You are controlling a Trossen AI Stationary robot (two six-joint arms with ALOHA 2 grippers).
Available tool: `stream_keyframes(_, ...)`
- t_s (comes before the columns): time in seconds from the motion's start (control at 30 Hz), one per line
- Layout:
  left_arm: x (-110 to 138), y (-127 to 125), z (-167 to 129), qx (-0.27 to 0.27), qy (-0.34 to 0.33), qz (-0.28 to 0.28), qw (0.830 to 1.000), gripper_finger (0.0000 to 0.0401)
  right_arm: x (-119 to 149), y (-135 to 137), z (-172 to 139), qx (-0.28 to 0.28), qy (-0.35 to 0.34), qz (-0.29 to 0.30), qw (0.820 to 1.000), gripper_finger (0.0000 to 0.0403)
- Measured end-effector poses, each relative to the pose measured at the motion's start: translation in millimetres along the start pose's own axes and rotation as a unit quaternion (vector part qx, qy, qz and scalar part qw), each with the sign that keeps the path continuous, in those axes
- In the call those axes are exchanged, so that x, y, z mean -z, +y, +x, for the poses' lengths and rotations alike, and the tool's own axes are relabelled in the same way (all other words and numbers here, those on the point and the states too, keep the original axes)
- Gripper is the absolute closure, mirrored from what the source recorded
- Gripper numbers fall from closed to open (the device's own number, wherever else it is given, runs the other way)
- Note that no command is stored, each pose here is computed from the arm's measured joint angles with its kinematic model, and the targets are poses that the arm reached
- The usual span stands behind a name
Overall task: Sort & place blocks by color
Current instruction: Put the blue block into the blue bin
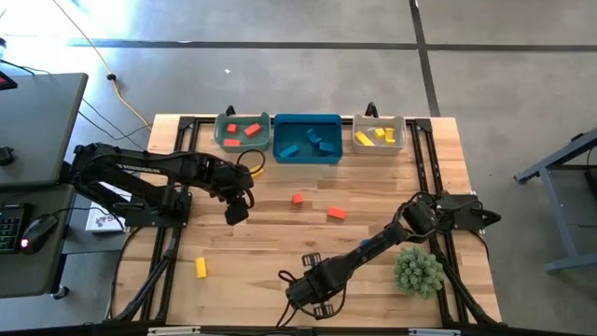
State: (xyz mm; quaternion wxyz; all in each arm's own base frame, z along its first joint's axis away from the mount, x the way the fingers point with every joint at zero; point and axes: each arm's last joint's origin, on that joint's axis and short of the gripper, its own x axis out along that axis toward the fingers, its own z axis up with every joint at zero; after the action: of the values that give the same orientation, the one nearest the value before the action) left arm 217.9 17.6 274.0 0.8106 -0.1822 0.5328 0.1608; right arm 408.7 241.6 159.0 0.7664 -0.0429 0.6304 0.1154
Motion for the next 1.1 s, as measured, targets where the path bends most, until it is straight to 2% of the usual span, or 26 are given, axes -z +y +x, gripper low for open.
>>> stream_keyframes(0.13, 0, 0, 0, 0.000, 0.000, 0.001, 1.000, 0.0199, -2, -10, 0, 0.006, 0.003, 0.031, 1.000, 0.0300)
stream_keyframes(0.27, 0, 0, 0, 0.000, 0.000, 0.005, 1.000, 0.0199, -4, -29, -4, 0.043, 0.006, 0.053, 0.998, 0.0300)
stream_keyframes(0.47, -1, 1, 0, -0.018, -0.008, 0.011, 1.000, 0.0199, -5, -67, -31, 0.107, 0.007, 0.053, 0.993, 0.0300)
stream_keyframes(0.57, -2, 4, 0, -0.039, -0.016, 0.013, 0.999, 0.0199, -6, -91, -48, 0.137, 0.004, 0.045, 0.989, 0.0300)
stream_keyframes(0.83, -7, 18, 0, -0.055, -0.020, -0.018, 0.998, 0.0199, -4, -164, -90, 0.184, -0.003, 0.029, 0.982, 0.0300)
stream_keyframes(1.1, -11, 32, 0, -0.067, -0.023, -0.059, 0.996, 0.0199, 12, -250, -121, 0.211, 0.000, 0.035, 0.977, 0.0300)
